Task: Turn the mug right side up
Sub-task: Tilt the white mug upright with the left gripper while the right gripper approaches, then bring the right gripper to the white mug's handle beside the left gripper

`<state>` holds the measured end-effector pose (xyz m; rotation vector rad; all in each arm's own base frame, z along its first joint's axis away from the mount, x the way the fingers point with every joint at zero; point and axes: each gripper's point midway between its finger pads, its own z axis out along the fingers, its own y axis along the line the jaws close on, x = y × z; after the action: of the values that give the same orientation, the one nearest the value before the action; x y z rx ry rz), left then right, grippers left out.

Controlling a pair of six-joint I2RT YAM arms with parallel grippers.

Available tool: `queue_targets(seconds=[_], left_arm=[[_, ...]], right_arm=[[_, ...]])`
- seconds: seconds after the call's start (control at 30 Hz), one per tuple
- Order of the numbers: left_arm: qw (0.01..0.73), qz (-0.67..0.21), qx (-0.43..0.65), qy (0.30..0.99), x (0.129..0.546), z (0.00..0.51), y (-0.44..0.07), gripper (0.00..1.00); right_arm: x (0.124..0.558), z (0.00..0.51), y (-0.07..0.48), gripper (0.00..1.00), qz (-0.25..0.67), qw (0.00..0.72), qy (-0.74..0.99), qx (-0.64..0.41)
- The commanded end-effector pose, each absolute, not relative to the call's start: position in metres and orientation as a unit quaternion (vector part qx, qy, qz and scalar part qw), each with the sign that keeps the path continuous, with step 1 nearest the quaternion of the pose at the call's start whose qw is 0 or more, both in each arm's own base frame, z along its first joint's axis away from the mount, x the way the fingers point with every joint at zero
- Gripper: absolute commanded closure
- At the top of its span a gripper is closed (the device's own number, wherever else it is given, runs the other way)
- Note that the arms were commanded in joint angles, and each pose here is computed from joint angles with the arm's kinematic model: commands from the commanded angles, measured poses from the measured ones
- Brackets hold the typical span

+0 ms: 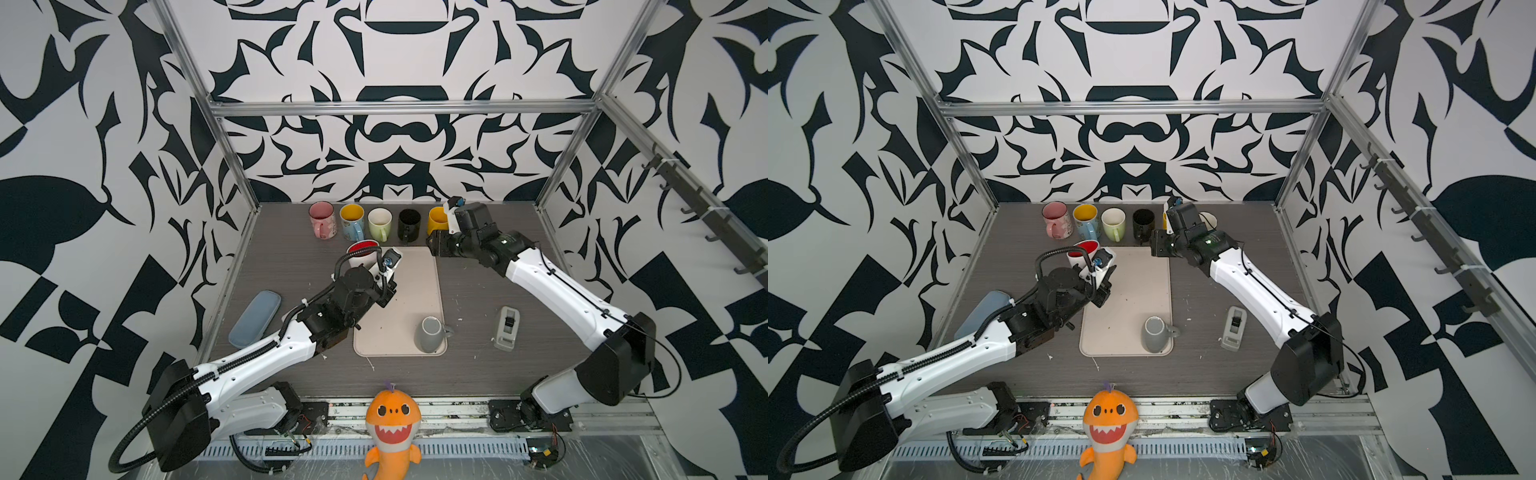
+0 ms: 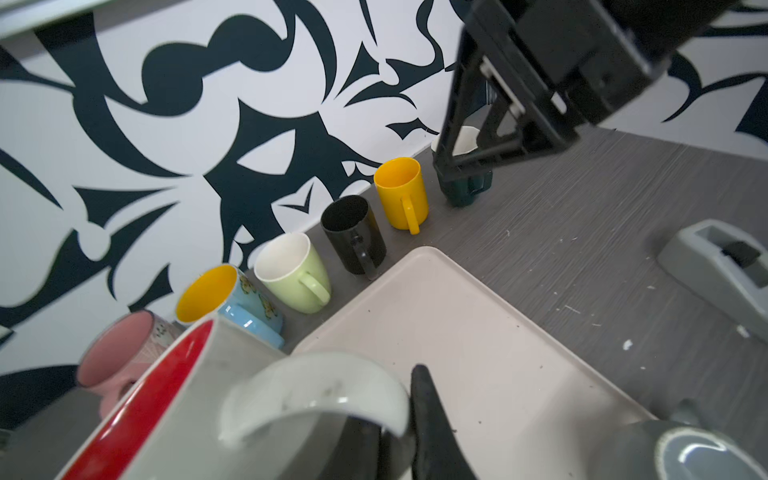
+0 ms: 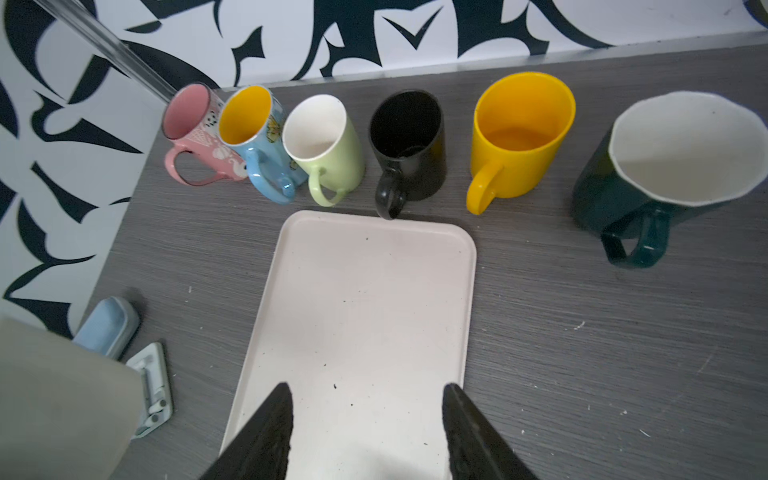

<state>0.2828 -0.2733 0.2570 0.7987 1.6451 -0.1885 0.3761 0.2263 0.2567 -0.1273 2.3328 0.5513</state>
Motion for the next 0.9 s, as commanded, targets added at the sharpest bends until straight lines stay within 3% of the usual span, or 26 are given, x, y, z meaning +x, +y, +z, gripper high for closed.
queue_targets(seconds=[0.0, 0.4, 0.87], left_arm=[[0.667, -0.004, 0.362, 0.651, 0.292, 0.289, -0.269, 1.00], [0.664, 0.129, 0.467, 0.569, 0.297, 0.277, -0.283, 1.00], [0.676, 0.176, 0.497, 0.514, 0.310, 0.274, -0.307, 1.00]], right_arm=[[0.367, 0.304, 0.237, 0.38, 0.259, 0.388, 0.880, -0.091], [0.347, 0.346, 0.267, 0.34, 0.331, 0.375, 0.846, -0.185], [0.317, 0.327, 0.295, 0.34, 0.348, 0.316, 0.842, -0.265]])
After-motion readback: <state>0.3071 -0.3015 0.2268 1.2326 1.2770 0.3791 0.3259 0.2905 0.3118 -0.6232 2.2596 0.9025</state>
